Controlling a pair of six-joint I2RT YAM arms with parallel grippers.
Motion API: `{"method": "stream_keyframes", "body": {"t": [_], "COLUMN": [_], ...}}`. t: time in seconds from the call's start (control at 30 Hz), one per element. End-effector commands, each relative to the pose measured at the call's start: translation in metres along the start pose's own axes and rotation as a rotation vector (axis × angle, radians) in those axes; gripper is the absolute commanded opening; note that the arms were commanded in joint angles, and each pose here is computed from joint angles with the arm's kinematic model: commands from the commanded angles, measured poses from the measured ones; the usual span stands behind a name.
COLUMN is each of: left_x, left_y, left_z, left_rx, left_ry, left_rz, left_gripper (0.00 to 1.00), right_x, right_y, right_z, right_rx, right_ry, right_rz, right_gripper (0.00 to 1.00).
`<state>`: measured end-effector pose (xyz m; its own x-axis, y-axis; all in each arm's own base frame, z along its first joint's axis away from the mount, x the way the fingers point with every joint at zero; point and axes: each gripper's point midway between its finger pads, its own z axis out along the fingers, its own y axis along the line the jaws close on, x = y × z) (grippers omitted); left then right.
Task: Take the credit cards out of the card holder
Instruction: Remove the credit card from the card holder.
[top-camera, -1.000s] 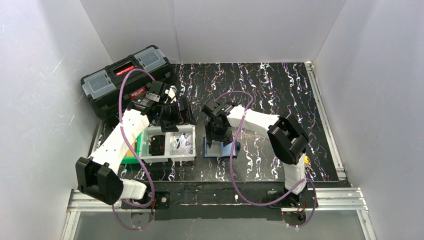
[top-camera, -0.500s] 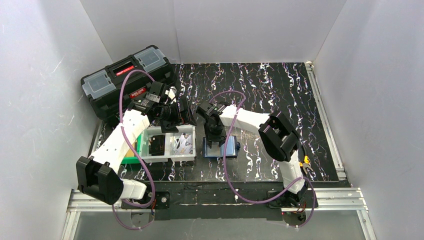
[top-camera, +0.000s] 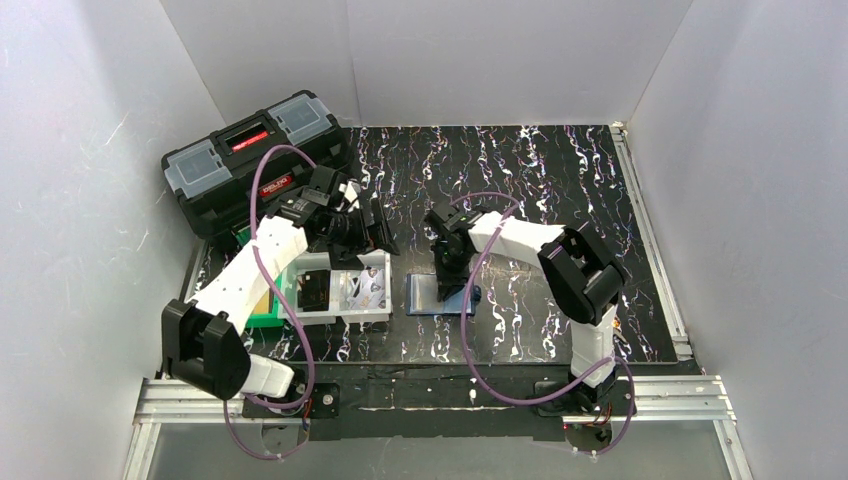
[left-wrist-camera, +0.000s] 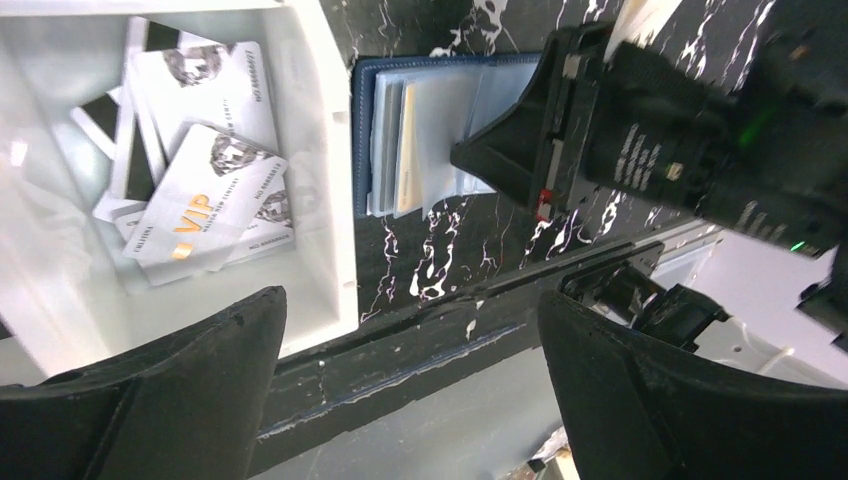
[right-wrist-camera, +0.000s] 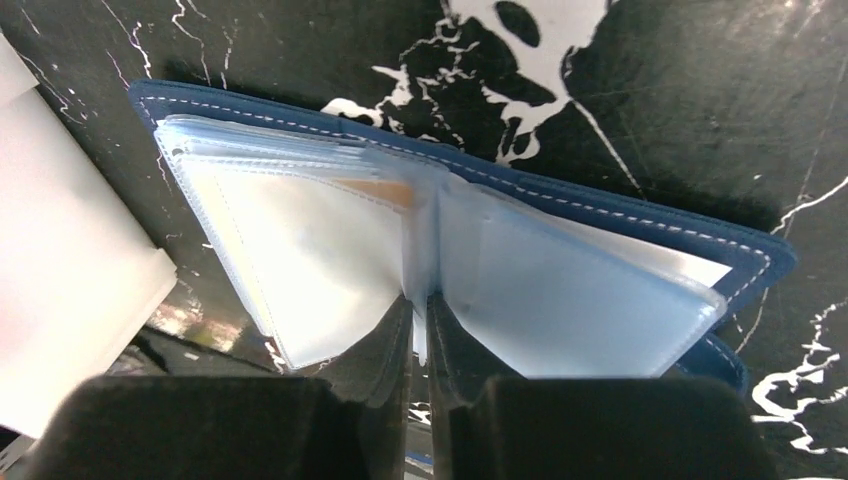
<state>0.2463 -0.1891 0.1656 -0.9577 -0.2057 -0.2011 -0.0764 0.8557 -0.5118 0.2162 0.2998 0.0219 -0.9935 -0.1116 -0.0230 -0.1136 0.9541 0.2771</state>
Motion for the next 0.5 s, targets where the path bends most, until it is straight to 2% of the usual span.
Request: {"method": "stream_keyframes", "body": {"t": [0.0,0.17,0.47], "left_x": [0.015,0.027,0.04], "left_y": [-0.01,-0.023,-0.029], "left_z": [0.013,0.033,0.079], "left_rx": [-0.006,-0.026,-0.094], "left_ry": [0.058,0.109,0.189], "left_rz": [0.021,0.051,0.084], "left_gripper": [0.95,0.82,0.45], "right_x": [0.011,0.008,0.006], "right_y": [-0.025,-0.031,-0.041], "right_z": [0.018,0.017,0.016], "right_rx": [-0.021,-0.08,-0.111], "right_ry": [0.068,0.082,0.09], "right_rz": [0.03,0.06,0.078], "right_gripper": [0.14,0.1,0.06]}}
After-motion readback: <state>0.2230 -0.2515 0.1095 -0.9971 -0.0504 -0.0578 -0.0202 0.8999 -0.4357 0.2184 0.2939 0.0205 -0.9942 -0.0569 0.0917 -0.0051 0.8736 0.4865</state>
